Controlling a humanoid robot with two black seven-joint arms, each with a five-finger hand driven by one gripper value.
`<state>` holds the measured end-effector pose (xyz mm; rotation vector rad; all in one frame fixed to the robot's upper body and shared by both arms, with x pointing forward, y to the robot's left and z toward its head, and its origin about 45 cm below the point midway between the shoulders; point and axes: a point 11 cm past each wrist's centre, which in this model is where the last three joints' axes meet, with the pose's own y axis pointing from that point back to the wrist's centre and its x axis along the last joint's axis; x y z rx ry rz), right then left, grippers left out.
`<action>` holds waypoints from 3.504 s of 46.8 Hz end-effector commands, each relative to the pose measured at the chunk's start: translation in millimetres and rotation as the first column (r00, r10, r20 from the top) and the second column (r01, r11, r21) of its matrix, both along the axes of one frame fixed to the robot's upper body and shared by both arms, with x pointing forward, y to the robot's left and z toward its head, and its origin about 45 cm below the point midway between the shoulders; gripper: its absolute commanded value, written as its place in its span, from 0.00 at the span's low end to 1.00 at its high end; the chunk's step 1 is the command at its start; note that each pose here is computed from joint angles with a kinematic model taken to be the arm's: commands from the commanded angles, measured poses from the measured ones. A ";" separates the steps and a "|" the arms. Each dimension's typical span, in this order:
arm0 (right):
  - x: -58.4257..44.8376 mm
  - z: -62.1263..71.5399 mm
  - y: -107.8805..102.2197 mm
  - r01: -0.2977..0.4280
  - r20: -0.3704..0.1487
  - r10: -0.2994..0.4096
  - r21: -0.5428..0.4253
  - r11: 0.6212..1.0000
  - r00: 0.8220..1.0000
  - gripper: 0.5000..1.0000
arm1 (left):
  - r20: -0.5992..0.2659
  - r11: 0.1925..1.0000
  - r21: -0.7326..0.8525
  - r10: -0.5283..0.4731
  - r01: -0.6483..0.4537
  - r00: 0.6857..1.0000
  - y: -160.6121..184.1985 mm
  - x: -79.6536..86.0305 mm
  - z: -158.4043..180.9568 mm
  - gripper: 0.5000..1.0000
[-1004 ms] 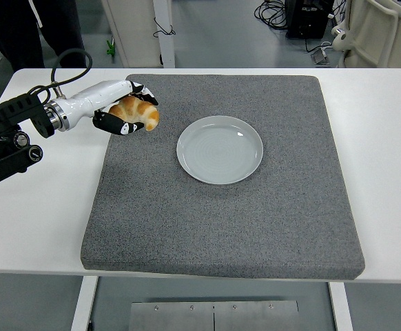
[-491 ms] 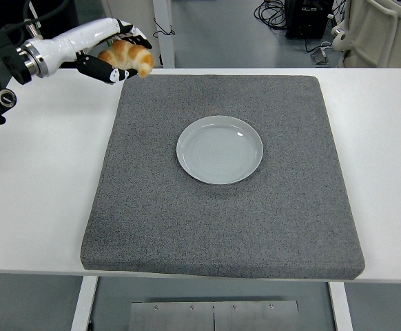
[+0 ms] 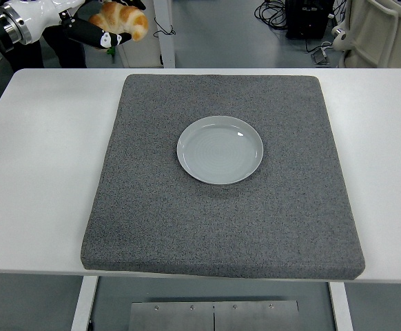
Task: Place the bread on the plate
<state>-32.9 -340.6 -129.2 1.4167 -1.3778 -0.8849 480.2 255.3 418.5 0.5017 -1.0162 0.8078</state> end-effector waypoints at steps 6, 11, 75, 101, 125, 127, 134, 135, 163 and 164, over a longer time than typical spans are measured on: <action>0.0 0.0 0.0 0.000 0.000 0.000 0.000 1.000 1.000 1.00 | 0.003 1.000 -0.002 -0.017 0.017 1.000 -9.6 0.5 1.4 0.21; 0.0 0.0 0.0 0.000 0.000 0.000 0.000 1.000 1.000 1.00 | 0.004 0.999 0.007 -0.043 0.043 0.999 -22.3 -0.2 -1.1 0.21; 0.0 0.0 0.0 0.000 0.000 0.000 0.000 1.000 1.000 1.00 | -0.087 0.951 0.052 -0.299 0.304 0.950 -162.8 -32.6 -62.1 0.21; 0.0 0.0 0.0 0.000 0.000 0.000 0.000 1.000 1.000 1.00 | -0.120 0.953 0.105 -0.273 0.286 0.954 -165.0 -33.5 -104.6 0.21; 0.0 0.0 0.0 0.000 0.000 0.000 0.000 1.000 1.000 1.00 | -0.136 0.952 0.149 -0.247 0.266 0.959 -158.2 -40.6 -149.7 0.21; 0.0 0.0 0.0 0.000 0.000 0.000 0.000 1.000 1.000 1.00 | -0.139 0.954 0.149 -0.241 0.261 0.960 -156.8 -40.1 -152.1 0.21; 0.0 0.0 0.0 0.000 0.000 0.000 0.000 1.000 1.000 1.00 | -0.128 0.956 0.161 -0.225 0.244 0.966 -157.1 -37.3 -159.4 0.21; 0.0 0.0 0.0 0.000 0.000 0.000 0.000 1.000 1.000 1.00 | -0.128 0.957 0.162 -0.222 0.242 0.967 -155.8 -37.4 -161.3 0.21; 0.0 0.0 0.0 0.000 0.000 0.000 0.000 1.000 1.000 1.00 | -0.147 0.952 0.200 -0.207 0.234 0.967 -157.1 -42.9 -193.8 0.21; 0.0 0.1 -0.5 0.000 0.000 0.000 -0.001 1.000 1.000 1.00 | -0.148 0.951 0.202 -0.206 0.233 0.967 -156.9 -42.9 -194.3 0.20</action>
